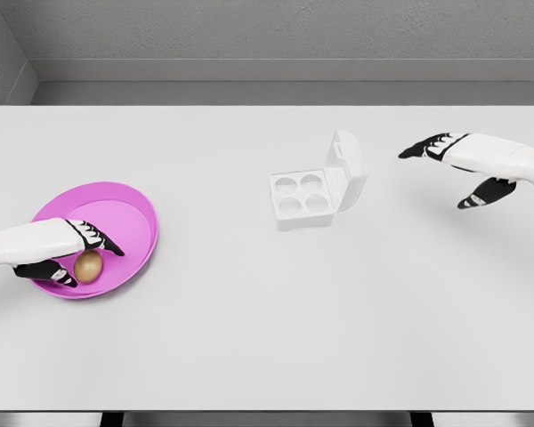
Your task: Pack egg into the box and close the box lid
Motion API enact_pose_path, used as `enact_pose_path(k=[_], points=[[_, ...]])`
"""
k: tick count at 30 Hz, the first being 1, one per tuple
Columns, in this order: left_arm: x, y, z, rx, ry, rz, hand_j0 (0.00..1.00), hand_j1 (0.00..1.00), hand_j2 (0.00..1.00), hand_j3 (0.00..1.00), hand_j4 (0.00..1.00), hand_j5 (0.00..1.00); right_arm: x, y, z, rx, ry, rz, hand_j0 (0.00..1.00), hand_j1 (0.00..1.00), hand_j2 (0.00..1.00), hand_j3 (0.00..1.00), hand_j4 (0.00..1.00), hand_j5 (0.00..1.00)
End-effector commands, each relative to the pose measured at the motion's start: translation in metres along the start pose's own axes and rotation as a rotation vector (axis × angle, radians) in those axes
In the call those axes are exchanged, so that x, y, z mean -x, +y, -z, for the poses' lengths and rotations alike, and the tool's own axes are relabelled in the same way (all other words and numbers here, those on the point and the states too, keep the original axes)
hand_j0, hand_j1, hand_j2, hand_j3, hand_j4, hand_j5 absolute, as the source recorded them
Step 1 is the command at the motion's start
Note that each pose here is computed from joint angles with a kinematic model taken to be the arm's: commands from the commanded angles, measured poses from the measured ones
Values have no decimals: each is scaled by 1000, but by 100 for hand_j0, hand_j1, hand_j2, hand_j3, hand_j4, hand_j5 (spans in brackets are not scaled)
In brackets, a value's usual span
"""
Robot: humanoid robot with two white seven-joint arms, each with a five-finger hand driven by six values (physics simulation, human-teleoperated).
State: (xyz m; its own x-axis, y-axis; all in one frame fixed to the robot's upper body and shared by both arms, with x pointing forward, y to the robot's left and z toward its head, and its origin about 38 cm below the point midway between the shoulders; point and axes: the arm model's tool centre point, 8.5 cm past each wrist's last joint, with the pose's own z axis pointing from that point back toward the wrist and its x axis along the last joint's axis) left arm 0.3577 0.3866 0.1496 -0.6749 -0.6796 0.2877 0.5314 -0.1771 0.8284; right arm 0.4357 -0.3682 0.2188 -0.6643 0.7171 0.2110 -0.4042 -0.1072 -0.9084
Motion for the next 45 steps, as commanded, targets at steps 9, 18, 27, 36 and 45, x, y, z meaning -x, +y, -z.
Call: enact_pose_path(k=[9,18,27,36,45], points=[[2,1,-3,-1,9,4,81,81,81,81,81,81,0,-1,-1,5,0,4,100,100,100,100,100,100],[2,1,-4,-3,11,3,76,76,76,76,76,76,0,-1,-1,5,0,4,100,100,100,100,100,100],[2,1,-3,-1,9,4,70,70,70,70,70,70,0,-1,-1,5,0,4,100,100,100,100,100,100],[1,-1,-2,2,6,1,66,66,66,66,66,66,0,0,0,4,0,7,100,100,100,100,100,100],[1,0,-2,-4,5,1,58,58,58,58,58,58,0,0,0,5,-1,7,100,100,100,100,100,100]])
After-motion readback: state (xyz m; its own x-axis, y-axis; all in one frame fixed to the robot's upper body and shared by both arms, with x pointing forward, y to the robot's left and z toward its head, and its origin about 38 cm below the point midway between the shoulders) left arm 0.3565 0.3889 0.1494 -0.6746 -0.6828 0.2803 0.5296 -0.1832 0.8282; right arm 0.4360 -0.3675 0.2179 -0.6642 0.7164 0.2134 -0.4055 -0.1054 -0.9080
